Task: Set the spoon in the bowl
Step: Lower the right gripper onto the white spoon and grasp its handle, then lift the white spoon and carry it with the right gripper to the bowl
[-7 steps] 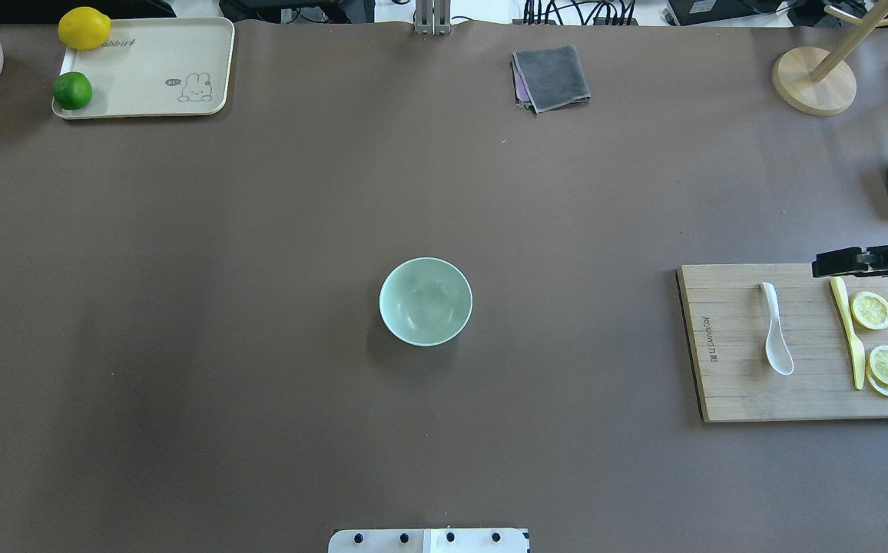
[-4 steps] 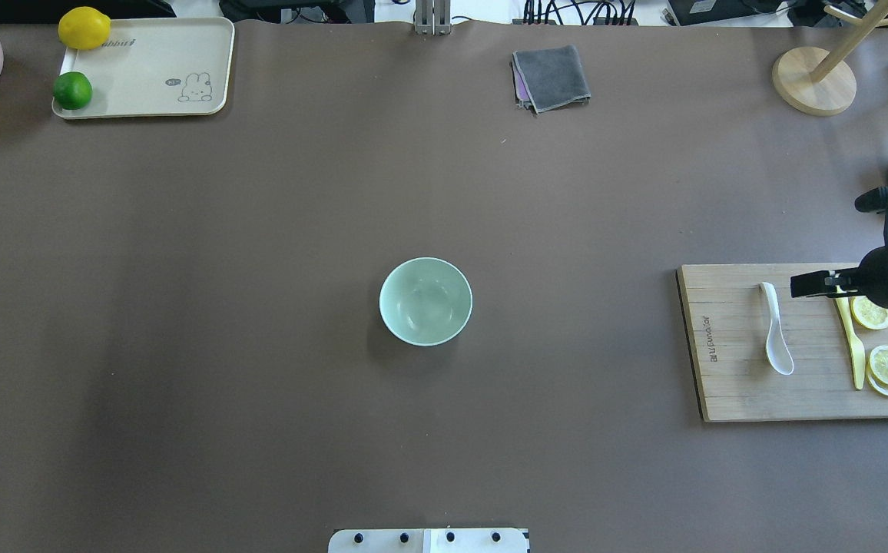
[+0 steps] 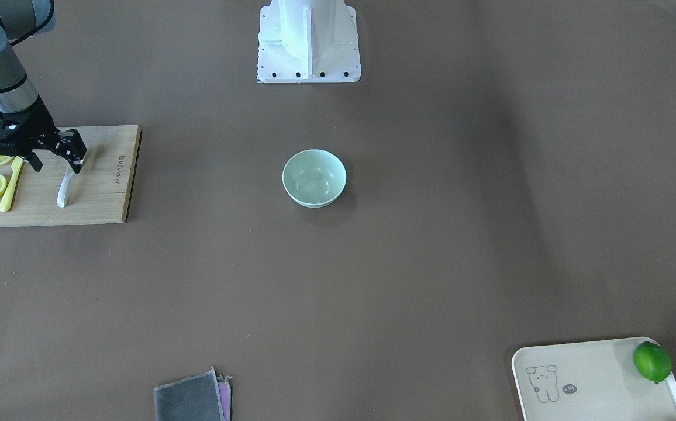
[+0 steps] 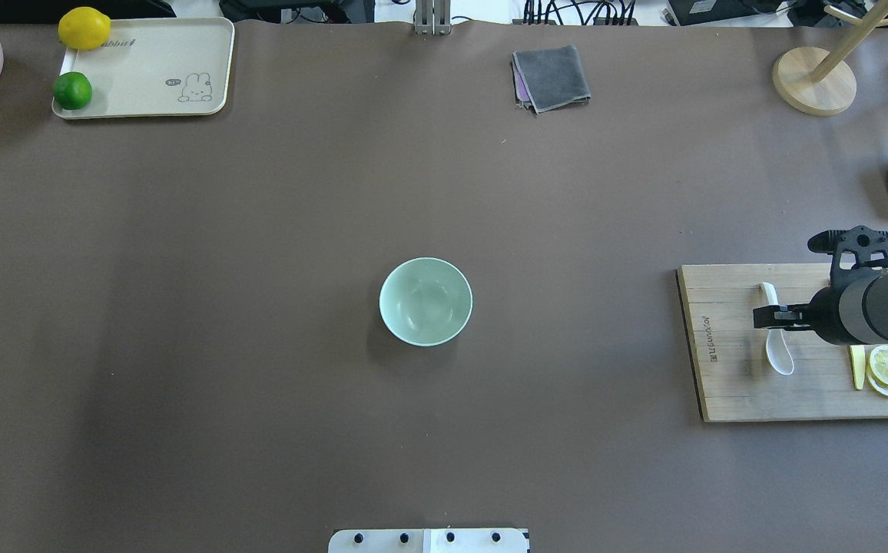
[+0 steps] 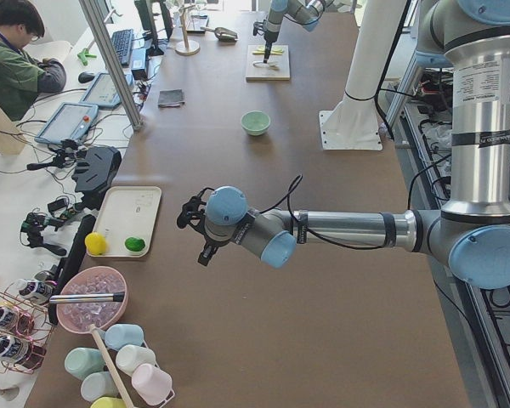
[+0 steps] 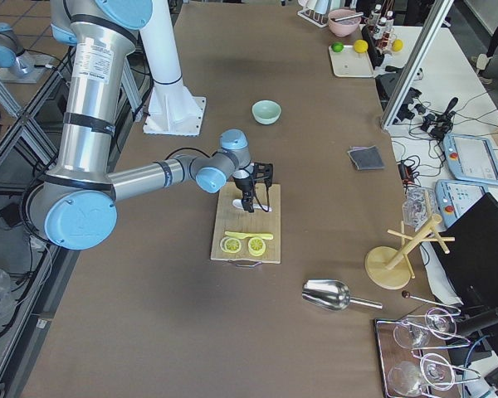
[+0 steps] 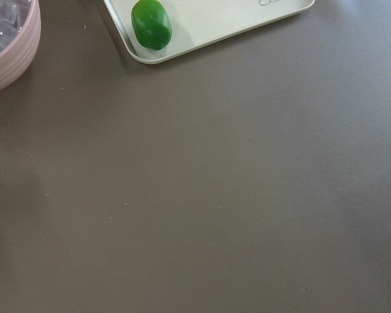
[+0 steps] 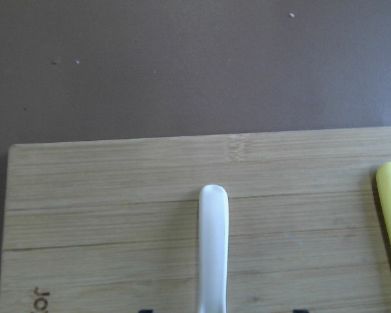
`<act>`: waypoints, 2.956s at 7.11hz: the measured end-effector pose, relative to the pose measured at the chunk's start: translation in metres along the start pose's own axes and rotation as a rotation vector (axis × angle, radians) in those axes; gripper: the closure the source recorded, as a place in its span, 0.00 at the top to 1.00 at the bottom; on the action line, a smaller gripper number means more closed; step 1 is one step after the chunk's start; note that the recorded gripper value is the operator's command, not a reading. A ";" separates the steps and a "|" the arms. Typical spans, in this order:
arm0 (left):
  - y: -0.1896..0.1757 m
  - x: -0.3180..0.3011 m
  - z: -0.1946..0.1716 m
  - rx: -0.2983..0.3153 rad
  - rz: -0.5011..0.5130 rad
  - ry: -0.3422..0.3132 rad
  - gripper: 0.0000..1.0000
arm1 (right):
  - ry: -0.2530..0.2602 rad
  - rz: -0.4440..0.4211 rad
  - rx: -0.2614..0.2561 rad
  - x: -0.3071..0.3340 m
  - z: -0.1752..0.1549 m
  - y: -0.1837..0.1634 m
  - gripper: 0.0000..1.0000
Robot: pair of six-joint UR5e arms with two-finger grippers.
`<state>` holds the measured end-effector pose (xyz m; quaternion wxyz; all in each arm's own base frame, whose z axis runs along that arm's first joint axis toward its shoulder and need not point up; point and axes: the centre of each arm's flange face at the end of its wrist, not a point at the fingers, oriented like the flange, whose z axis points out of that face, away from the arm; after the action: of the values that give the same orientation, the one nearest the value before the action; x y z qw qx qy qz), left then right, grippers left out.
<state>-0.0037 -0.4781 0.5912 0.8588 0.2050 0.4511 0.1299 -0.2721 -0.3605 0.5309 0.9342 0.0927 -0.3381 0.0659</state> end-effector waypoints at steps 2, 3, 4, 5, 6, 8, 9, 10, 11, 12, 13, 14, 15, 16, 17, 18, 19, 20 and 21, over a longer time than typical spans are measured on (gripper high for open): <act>-0.001 0.000 0.000 0.001 0.001 -0.001 0.98 | 0.009 0.008 0.013 0.001 0.011 -0.001 0.53; -0.001 0.000 0.000 0.001 0.002 -0.001 0.98 | 0.002 0.018 0.020 -0.004 0.013 -0.003 0.45; -0.001 0.001 0.000 0.001 0.002 -0.002 0.98 | -0.005 0.028 0.024 -0.010 0.014 -0.006 0.31; -0.001 0.000 0.000 0.000 0.002 -0.002 0.98 | -0.006 0.034 0.026 -0.012 0.015 -0.006 0.24; -0.001 0.001 0.001 0.000 0.000 -0.003 0.98 | -0.005 0.035 0.025 -0.012 0.016 -0.007 0.15; -0.003 0.001 0.001 0.000 -0.003 -0.003 0.98 | -0.005 0.036 0.025 -0.013 0.017 -0.007 0.00; -0.003 0.001 0.002 -0.001 -0.005 -0.004 0.98 | -0.013 0.034 0.028 -0.016 0.014 -0.008 0.00; -0.003 0.001 0.002 -0.002 -0.006 -0.005 0.98 | -0.031 0.031 0.036 -0.025 0.009 -0.011 0.00; -0.003 0.001 0.002 -0.003 -0.007 -0.005 0.98 | -0.057 0.033 0.046 -0.041 0.003 -0.017 0.00; -0.003 0.001 0.003 -0.003 -0.007 -0.005 0.98 | -0.087 0.058 0.057 -0.064 -0.002 -0.026 0.00; -0.003 0.001 0.003 -0.004 -0.008 -0.004 0.98 | -0.110 0.107 0.062 -0.100 -0.011 -0.040 0.00; -0.003 0.000 0.003 -0.005 -0.009 -0.002 0.98 | -0.115 0.155 0.059 -0.142 -0.022 -0.054 0.00; -0.003 0.001 0.003 -0.005 -0.009 0.000 0.98 | -0.111 0.202 0.055 -0.190 -0.035 -0.062 0.00; -0.003 0.001 0.003 -0.005 -0.010 0.001 0.98 | -0.103 0.249 0.058 -0.239 -0.045 -0.060 0.00; -0.003 0.001 0.003 -0.005 -0.011 0.001 0.98 | -0.093 0.297 0.065 -0.289 -0.057 -0.051 0.00; -0.003 0.001 0.003 -0.006 -0.012 0.002 0.98 | -0.085 0.350 0.072 -0.343 -0.069 -0.040 0.00; -0.004 0.002 0.003 -0.005 -0.013 0.002 0.98 | -0.078 0.406 0.085 -0.398 -0.078 -0.033 0.00; -0.004 0.002 0.003 -0.005 -0.013 0.003 0.98 | -0.065 0.460 0.105 -0.448 -0.078 -0.030 0.00; -0.004 0.002 0.003 -0.006 -0.013 0.003 0.98 | -0.050 0.501 0.129 -0.480 -0.072 -0.028 0.06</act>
<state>0.0003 -0.4819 0.5895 0.8596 0.1995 0.4533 0.1258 -0.5881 -0.4007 0.1639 0.8723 0.0672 -0.3685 0.3143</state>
